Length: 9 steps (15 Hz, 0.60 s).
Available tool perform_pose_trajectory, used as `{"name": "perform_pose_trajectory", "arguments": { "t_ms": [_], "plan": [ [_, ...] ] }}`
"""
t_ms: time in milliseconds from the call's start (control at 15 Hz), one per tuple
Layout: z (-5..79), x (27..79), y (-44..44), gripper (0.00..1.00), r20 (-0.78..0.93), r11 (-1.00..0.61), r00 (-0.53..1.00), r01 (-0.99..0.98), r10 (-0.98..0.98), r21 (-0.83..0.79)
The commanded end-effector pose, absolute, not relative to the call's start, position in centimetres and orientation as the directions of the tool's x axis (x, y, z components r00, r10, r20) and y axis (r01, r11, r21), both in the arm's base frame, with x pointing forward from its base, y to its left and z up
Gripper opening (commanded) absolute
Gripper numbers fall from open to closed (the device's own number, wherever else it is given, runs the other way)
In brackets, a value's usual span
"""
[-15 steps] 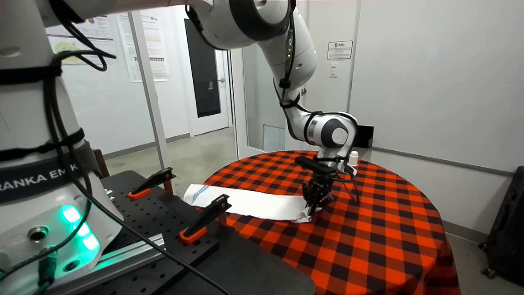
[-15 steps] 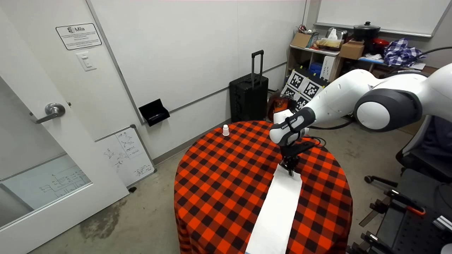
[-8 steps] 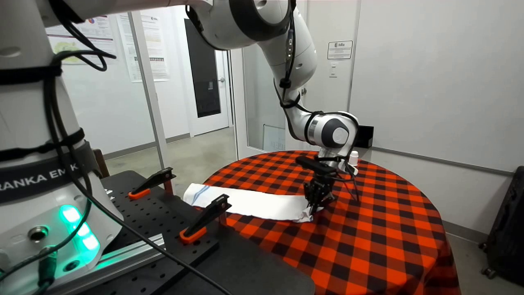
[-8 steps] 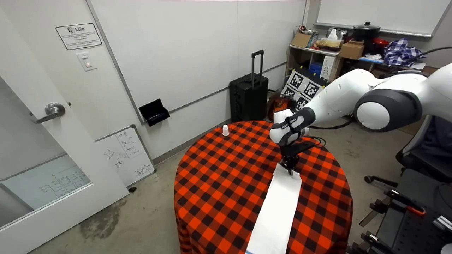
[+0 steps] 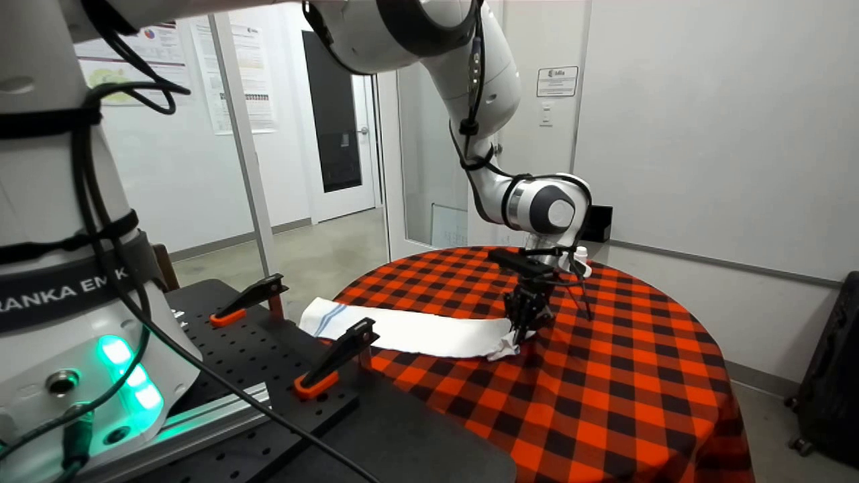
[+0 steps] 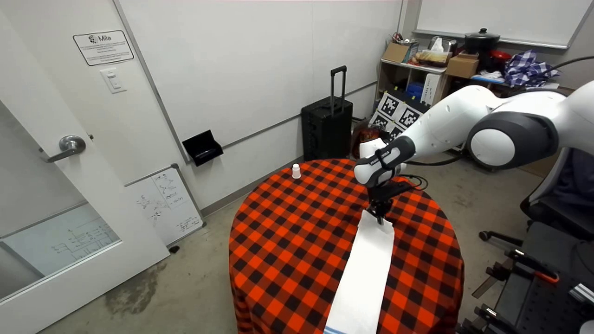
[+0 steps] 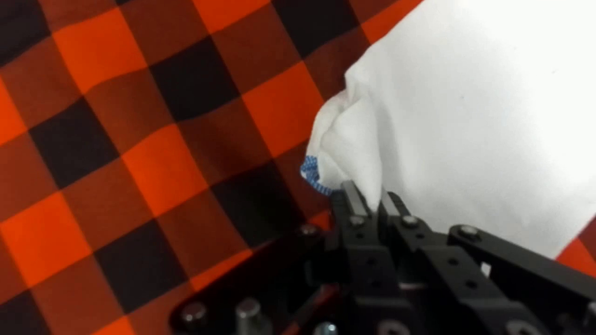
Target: Fold the towel on the table
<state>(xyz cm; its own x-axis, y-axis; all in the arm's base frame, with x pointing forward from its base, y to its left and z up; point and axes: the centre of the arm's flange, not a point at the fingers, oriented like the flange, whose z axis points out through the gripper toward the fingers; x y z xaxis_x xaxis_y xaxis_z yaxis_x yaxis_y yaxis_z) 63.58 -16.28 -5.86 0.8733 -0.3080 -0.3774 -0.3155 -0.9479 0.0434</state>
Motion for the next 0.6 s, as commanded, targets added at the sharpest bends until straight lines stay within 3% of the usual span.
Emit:
{"name": "perform_pose_trajectory", "arguments": {
  "t_ms": [0, 533],
  "plan": [
    [3.5, 63.2, -15.6, 0.02, -0.318, -0.945, 0.892, -0.322, -0.323, 0.056],
    [17.7, 62.0, -12.3, 0.02, -0.193, -0.947, 0.927, -0.317, -0.322, 0.059]
  ]
}}
